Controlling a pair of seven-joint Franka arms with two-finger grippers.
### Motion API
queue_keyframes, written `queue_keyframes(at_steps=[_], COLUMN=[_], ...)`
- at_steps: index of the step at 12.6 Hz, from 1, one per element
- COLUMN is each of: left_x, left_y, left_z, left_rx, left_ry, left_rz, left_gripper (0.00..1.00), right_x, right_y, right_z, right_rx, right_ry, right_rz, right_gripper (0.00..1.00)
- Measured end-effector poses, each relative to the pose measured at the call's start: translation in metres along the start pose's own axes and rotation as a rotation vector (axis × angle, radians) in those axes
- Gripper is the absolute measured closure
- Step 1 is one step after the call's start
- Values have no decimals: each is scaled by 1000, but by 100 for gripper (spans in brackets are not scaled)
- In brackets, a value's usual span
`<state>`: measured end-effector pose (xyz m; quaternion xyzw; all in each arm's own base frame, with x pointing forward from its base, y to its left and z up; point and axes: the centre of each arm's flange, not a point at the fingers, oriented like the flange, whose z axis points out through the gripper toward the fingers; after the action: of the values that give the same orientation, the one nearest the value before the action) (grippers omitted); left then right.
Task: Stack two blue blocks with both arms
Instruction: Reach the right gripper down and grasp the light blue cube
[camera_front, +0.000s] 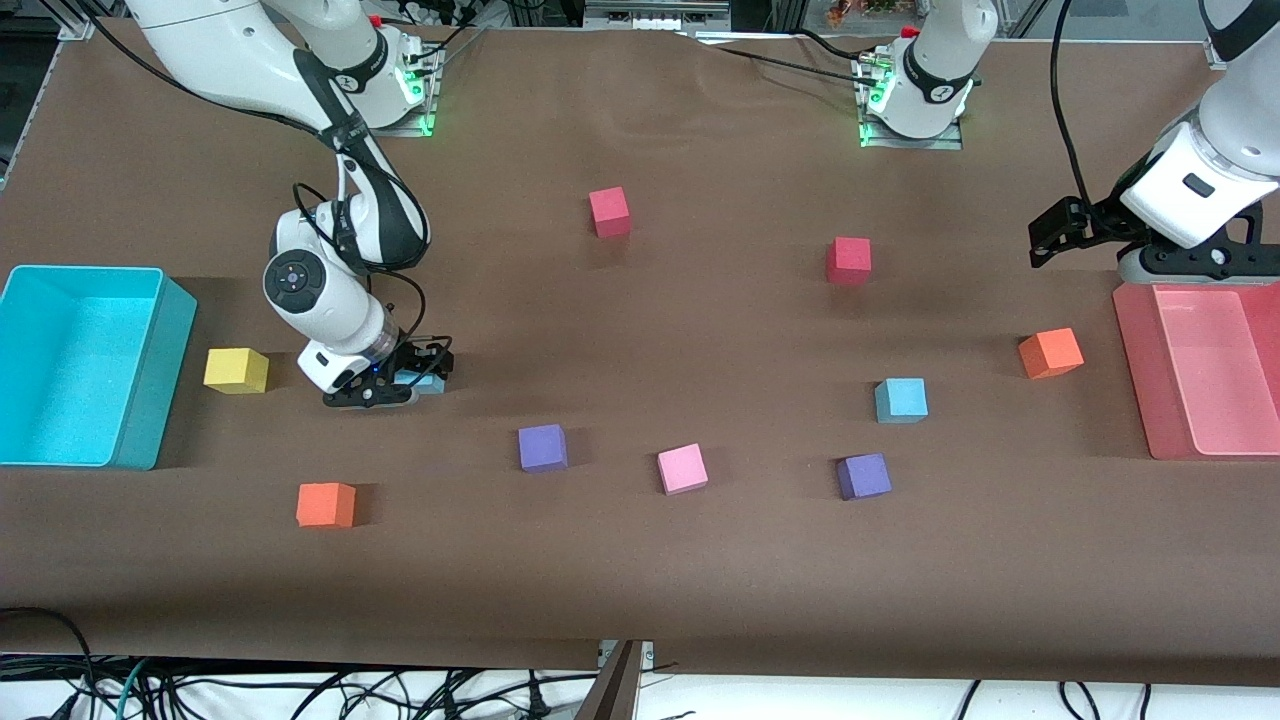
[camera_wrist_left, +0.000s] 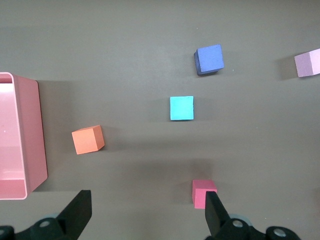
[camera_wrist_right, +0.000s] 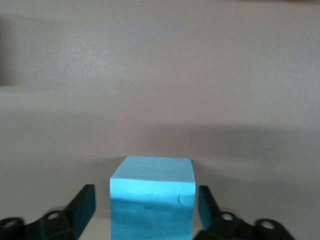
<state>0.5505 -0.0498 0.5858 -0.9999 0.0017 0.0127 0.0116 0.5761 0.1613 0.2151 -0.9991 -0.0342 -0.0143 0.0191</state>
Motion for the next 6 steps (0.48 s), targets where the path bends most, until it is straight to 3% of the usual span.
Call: queue_keyframes(at_steps=[2, 6], left_x=[0, 0], left_y=[0, 0], left_z=[0, 0], left_rx=[0, 0], left_ry=[-1, -1], left_rz=[0, 0], left_gripper=[0, 0], right_x=[-1, -3], right_y=[-1, -1], right_z=[3, 1], right_rx=[0, 1], right_ry=[-3, 5], right_rz=[-2, -2], right_gripper=[35, 44])
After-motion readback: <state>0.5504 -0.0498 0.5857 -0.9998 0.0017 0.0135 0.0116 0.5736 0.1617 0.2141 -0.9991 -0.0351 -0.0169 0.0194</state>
